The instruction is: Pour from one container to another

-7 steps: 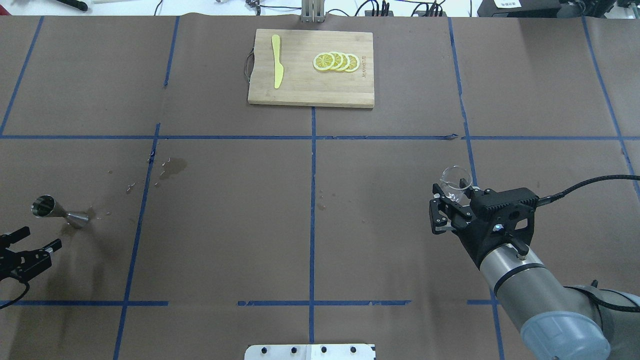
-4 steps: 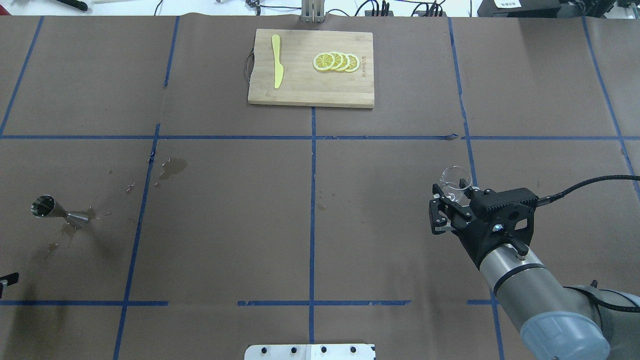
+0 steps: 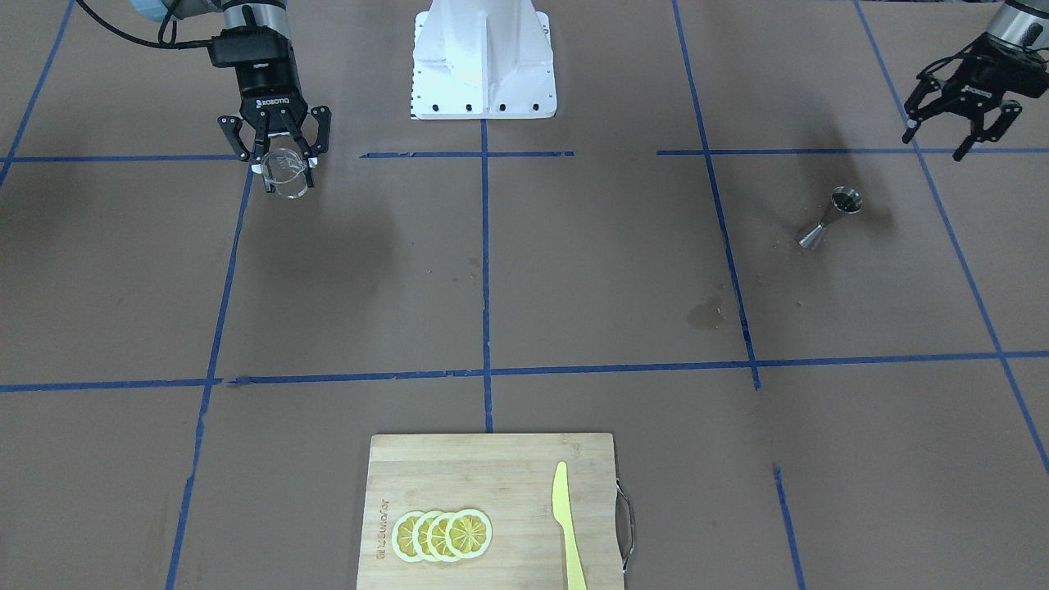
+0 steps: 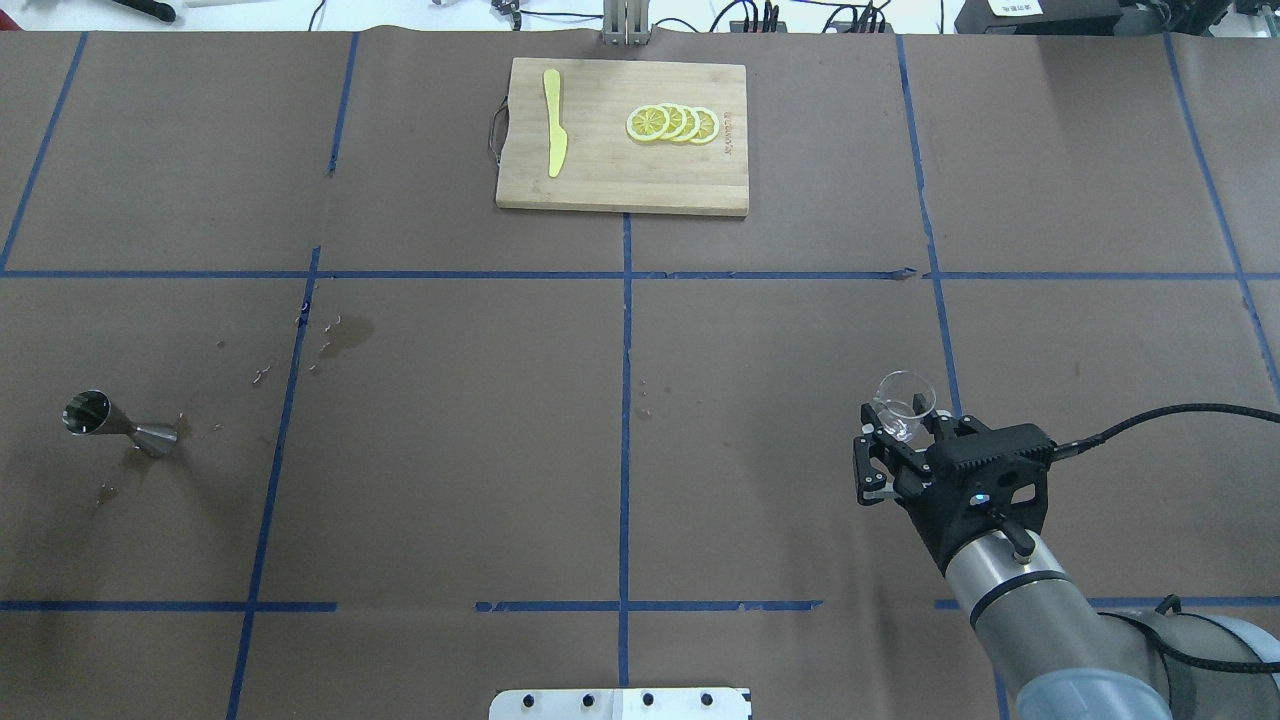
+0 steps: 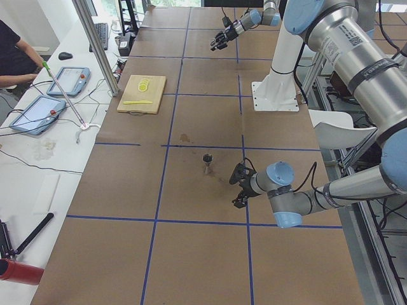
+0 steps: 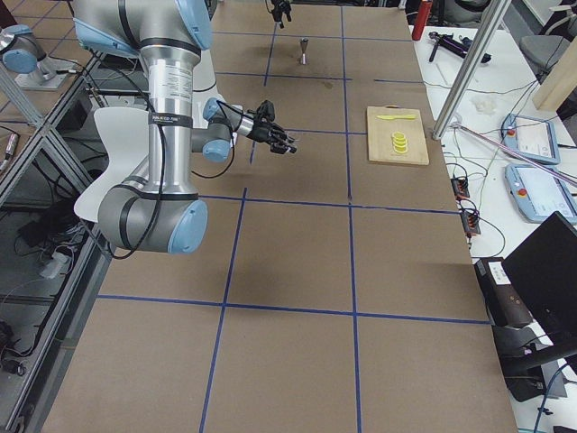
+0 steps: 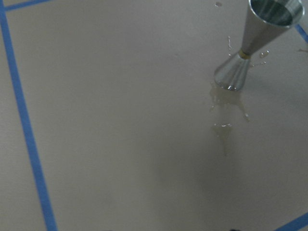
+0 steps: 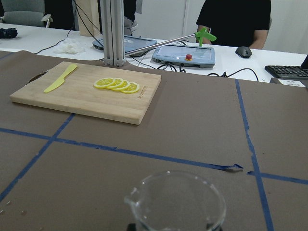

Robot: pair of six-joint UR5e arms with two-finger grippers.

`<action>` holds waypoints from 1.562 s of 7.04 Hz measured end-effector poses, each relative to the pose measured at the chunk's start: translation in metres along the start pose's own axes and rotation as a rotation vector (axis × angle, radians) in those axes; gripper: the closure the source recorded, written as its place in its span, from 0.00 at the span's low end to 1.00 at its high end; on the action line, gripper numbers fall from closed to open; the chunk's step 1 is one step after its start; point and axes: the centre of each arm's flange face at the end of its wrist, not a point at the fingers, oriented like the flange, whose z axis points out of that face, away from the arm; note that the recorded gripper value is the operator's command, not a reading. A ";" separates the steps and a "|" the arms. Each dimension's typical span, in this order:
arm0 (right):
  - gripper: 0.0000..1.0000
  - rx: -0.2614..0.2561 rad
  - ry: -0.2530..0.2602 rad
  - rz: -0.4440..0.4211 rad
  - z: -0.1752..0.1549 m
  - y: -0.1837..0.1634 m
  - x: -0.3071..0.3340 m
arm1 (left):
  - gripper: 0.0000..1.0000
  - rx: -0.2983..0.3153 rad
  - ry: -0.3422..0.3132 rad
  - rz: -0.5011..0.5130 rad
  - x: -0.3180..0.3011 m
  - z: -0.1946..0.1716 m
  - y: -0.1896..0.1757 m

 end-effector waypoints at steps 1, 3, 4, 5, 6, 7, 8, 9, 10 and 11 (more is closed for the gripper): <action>1.00 0.004 0.001 0.004 -0.001 0.012 -0.002 | 0.00 -0.018 -0.057 0.031 -0.036 -0.001 -0.031; 1.00 0.006 0.015 0.044 0.002 0.030 0.002 | 0.00 -0.098 -0.157 0.034 -0.095 -0.021 -0.111; 1.00 0.010 0.028 0.054 0.006 0.038 0.007 | 0.00 -0.149 -0.181 -0.007 -0.113 -0.038 -0.156; 1.00 0.021 0.047 0.059 0.013 0.048 0.013 | 0.00 -0.194 -0.201 -0.054 -0.128 -0.062 -0.198; 1.00 0.033 0.060 0.064 0.018 0.056 0.019 | 0.00 -0.232 -0.218 -0.096 -0.141 -0.090 -0.231; 1.00 0.041 0.064 0.075 0.021 0.063 0.034 | 0.00 -0.259 -0.225 -0.116 -0.149 -0.112 -0.246; 1.00 0.046 0.059 0.090 0.021 0.070 0.058 | 0.00 -0.272 -0.225 -0.112 -0.152 -0.122 -0.249; 1.00 0.048 0.057 0.095 0.023 0.079 0.081 | 0.00 -0.277 -0.225 -0.111 -0.153 -0.126 -0.247; 1.00 0.048 0.068 0.081 0.027 0.090 0.099 | 0.00 -0.278 -0.225 -0.116 -0.153 -0.127 -0.247; 1.00 0.047 0.082 0.069 0.032 0.101 0.111 | 0.00 -0.280 -0.224 -0.121 -0.153 -0.127 -0.247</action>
